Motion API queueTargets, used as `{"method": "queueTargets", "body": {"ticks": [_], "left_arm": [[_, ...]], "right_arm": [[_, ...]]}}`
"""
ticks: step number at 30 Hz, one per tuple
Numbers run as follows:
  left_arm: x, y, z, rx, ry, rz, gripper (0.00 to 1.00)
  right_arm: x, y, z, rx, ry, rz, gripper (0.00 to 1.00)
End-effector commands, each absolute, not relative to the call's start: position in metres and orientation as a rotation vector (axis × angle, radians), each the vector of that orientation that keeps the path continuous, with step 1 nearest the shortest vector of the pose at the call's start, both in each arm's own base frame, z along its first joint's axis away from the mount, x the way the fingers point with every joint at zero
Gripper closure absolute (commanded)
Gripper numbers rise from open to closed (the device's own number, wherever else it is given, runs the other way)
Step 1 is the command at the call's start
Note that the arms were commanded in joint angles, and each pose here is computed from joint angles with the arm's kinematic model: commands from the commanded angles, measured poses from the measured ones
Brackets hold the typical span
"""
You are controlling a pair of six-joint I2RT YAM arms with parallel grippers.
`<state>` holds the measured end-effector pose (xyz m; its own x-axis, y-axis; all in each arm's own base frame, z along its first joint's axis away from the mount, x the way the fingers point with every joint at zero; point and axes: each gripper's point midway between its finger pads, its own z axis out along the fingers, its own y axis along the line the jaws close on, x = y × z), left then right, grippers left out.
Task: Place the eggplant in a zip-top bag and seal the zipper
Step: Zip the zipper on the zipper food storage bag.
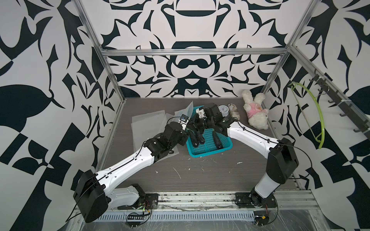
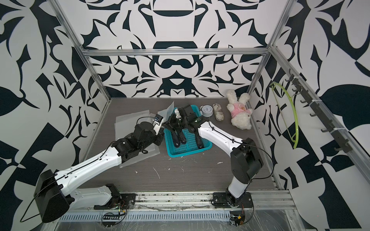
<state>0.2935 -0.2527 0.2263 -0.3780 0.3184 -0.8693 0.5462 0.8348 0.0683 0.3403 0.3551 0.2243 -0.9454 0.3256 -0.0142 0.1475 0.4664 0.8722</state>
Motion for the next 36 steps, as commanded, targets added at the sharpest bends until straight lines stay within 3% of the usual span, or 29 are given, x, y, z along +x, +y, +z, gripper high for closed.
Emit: {"method": "queueTargets", "body": {"ticks": [1,36], "left_arm": [[0.282,-0.244,0.220,0.650,2.020,-0.296,1.00],[0.262,-0.236,0.231,0.679,1.988,-0.302,1.00]], "right_arm": [[0.385,0.322,0.229,0.579,2.378,1.414,0.94],[0.459,0.250,0.206,0.917,2.232,1.423,0.93]]}}
